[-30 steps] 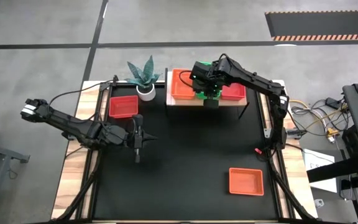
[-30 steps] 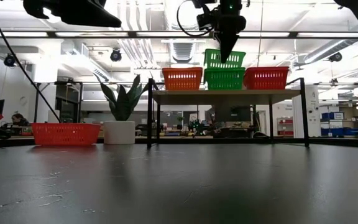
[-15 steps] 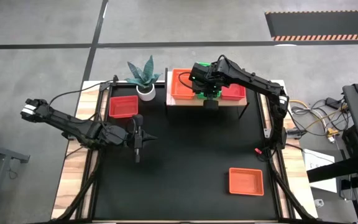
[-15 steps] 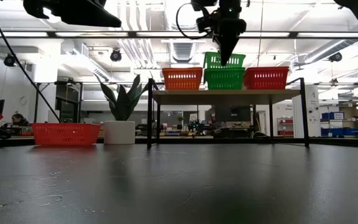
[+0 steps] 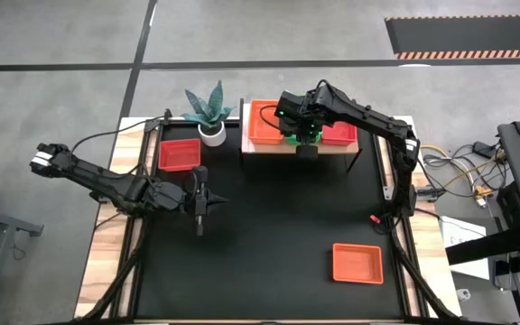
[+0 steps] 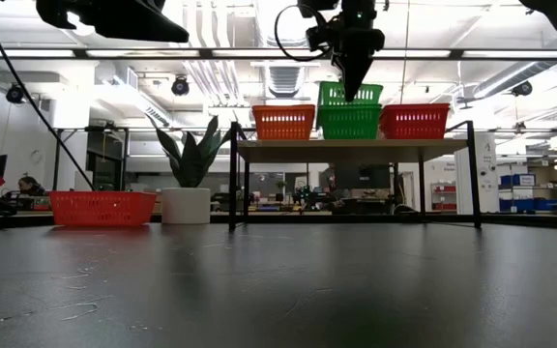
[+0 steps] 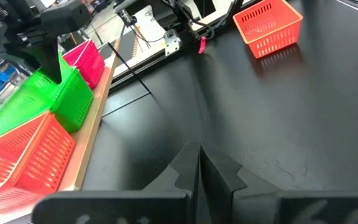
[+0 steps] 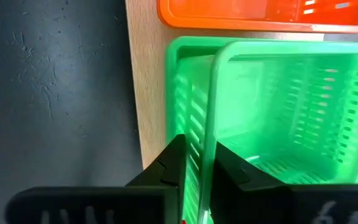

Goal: Stack baskets on shelf by color
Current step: Stack the green bin on top of the green bins on the shelf

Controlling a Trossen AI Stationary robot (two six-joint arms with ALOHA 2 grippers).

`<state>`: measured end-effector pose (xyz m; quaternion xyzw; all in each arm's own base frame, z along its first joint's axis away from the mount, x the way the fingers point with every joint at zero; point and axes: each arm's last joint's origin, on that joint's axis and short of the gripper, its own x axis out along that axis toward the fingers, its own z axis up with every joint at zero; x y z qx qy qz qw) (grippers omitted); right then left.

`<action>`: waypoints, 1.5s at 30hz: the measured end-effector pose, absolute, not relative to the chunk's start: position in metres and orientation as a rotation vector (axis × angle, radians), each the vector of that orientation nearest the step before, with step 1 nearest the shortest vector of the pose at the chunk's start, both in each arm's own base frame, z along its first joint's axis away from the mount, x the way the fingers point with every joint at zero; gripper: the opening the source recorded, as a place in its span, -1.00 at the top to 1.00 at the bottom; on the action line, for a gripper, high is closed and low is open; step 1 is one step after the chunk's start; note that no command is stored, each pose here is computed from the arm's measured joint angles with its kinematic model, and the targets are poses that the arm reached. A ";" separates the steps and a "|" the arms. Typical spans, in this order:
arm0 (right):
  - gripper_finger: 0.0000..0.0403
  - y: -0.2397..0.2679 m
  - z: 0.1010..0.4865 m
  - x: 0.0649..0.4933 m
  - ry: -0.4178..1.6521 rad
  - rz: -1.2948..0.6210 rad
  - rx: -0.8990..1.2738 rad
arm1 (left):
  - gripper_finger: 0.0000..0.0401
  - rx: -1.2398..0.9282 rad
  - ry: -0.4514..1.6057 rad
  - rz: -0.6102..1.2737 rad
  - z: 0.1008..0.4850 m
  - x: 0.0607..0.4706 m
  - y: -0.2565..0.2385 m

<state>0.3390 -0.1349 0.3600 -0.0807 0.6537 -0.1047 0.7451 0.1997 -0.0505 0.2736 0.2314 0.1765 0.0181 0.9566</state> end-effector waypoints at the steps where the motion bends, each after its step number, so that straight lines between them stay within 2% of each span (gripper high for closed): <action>1: 0.77 -0.135 0.360 0.339 1.431 -0.230 -0.176 | 1.00 0.470 0.358 0.037 0.274 0.200 -0.050; 8: 0.54 -0.134 0.361 0.338 1.431 -0.247 -0.154 | 1.00 0.470 0.359 0.037 0.273 0.200 -0.050; 13: 0.50 -0.133 0.367 0.333 1.428 -0.272 -0.125 | 1.00 0.470 0.359 0.037 0.273 0.200 -0.050; 18: 0.57 -0.126 0.379 0.326 1.381 -0.301 -0.097 | 1.00 0.471 0.362 0.036 0.273 0.200 -0.050; 26: 0.80 -0.099 0.397 0.309 1.278 -0.146 -0.007 | 1.00 0.473 0.372 0.035 0.269 0.199 -0.050; 32: 0.95 -0.093 0.378 0.302 1.308 -0.132 -0.011 | 1.00 0.452 0.370 0.039 0.269 0.199 -0.050; 39: 0.96 -0.096 0.340 0.300 1.317 -0.183 -0.061 | 1.00 0.446 0.369 0.040 0.269 0.199 -0.050; 45: 0.96 -0.102 0.330 0.295 1.374 -0.272 -0.115 | 1.00 0.446 0.369 0.040 0.269 0.199 -0.050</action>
